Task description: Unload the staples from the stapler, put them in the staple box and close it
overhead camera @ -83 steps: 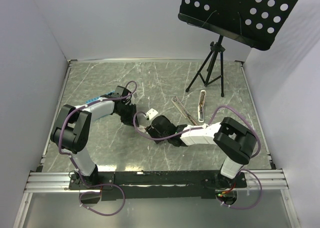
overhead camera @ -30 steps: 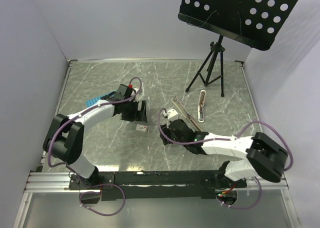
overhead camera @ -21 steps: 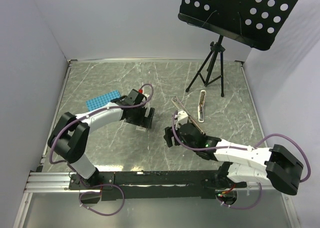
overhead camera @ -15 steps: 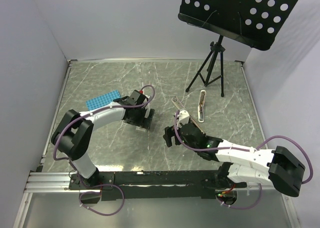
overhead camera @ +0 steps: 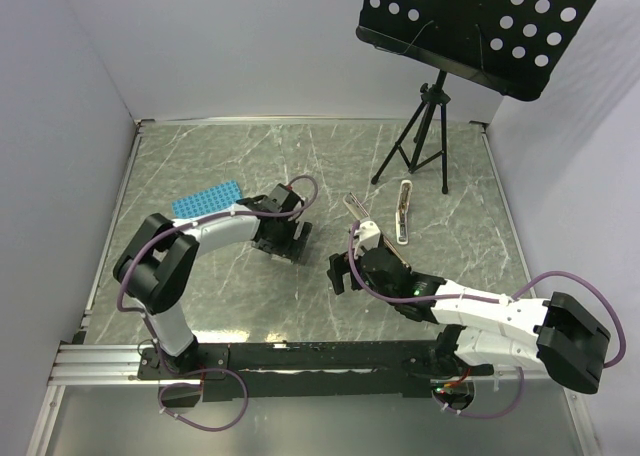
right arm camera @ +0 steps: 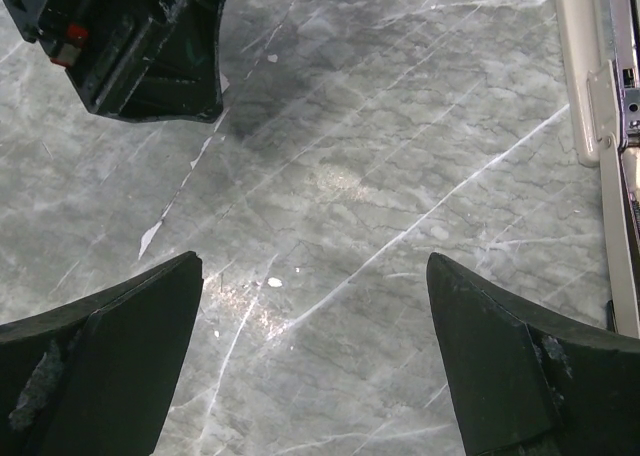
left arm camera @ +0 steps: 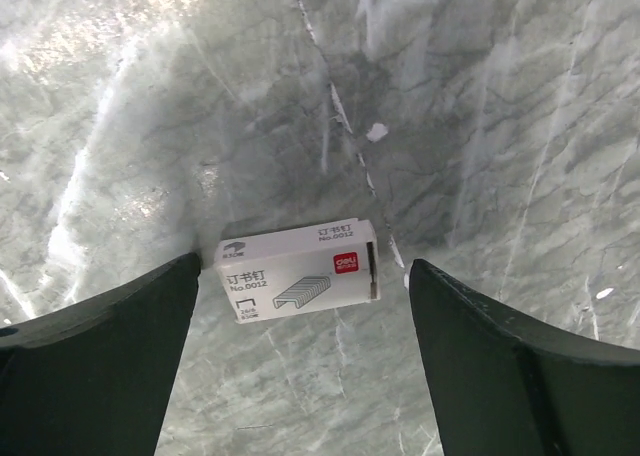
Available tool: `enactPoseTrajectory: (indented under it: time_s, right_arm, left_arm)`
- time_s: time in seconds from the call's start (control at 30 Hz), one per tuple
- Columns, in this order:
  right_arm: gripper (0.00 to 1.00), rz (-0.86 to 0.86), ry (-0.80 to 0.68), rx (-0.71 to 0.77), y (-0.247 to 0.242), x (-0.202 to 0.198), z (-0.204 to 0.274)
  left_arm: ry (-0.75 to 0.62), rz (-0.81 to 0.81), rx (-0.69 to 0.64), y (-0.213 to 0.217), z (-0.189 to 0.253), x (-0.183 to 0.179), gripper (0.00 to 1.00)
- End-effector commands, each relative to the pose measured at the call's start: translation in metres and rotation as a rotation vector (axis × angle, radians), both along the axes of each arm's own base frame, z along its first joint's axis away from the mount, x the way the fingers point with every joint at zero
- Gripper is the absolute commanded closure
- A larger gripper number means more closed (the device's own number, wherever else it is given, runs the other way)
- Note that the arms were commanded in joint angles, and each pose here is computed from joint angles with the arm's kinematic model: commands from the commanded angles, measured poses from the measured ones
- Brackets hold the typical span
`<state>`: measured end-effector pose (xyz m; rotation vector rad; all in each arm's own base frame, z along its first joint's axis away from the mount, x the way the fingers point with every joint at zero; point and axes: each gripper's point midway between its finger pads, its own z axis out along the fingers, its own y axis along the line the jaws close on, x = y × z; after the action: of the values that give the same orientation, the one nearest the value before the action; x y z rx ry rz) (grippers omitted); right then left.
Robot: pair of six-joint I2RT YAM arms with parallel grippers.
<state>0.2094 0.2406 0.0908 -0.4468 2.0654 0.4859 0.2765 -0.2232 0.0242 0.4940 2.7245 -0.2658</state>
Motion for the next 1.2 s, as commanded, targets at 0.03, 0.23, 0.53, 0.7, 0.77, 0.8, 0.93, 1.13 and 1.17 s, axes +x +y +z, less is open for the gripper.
enactPoseTrajectory:
  time_s: [0.03, 0.23, 0.53, 0.7, 0.77, 0.8, 0.93, 1.13, 1.17]
  right_arm:
    - [0.0, -0.01, -0.034, 0.037, 0.0019, 0.0023, 0.0114]
    - [0.0, -0.011, -0.034, 0.03, 0.0006, 0.0022, 0.0098]
    - [0.0, -0.014, -0.044, 0.03, -0.001, 0.0027, 0.0131]
    - [0.0, -0.014, -0.044, 0.028, -0.0005, 0.0034, 0.013]
    - [0.0, -0.014, -0.044, 0.028, -0.0002, 0.0036, 0.0132]
    - [0.0, -0.011, -0.044, 0.028, 0.0003, 0.003, 0.0131]
    - [0.0, -0.013, -0.046, 0.028, -0.0003, 0.0036, 0.0141]
    - [0.0, -0.012, -0.05, 0.029, -0.0003, 0.0037, 0.0159]
    - [0.0, -0.014, -0.051, 0.033, -0.0002, 0.0043, 0.017]
  left_arm:
    - [-0.036, 0.012, 0.025, -0.005, 0.0041, 0.0099, 0.13]
    - [-0.039, 0.014, 0.051, -0.0038, 0.002, 0.0093, 0.24]
    - [-0.061, 0.006, 0.111, -0.0012, 0.0006, 0.005, 0.27]
    - [-0.064, 0.009, 0.132, -0.0002, -0.0004, 0.0034, 0.29]
    - [-0.064, 0.01, 0.136, 0.0008, -0.0009, 0.003, 0.3]
    - [-0.069, 0.007, 0.132, -0.0008, 0.0006, 0.0032, 0.31]
    - [-0.066, 0.007, 0.121, -0.0021, 0.001, 0.0021, 0.42]
    - [-0.073, 0.021, 0.131, 0.0003, 0.0023, 0.0033, 0.49]
    - [-0.076, 0.025, 0.134, 0.0008, 0.0025, 0.0033, 0.49]
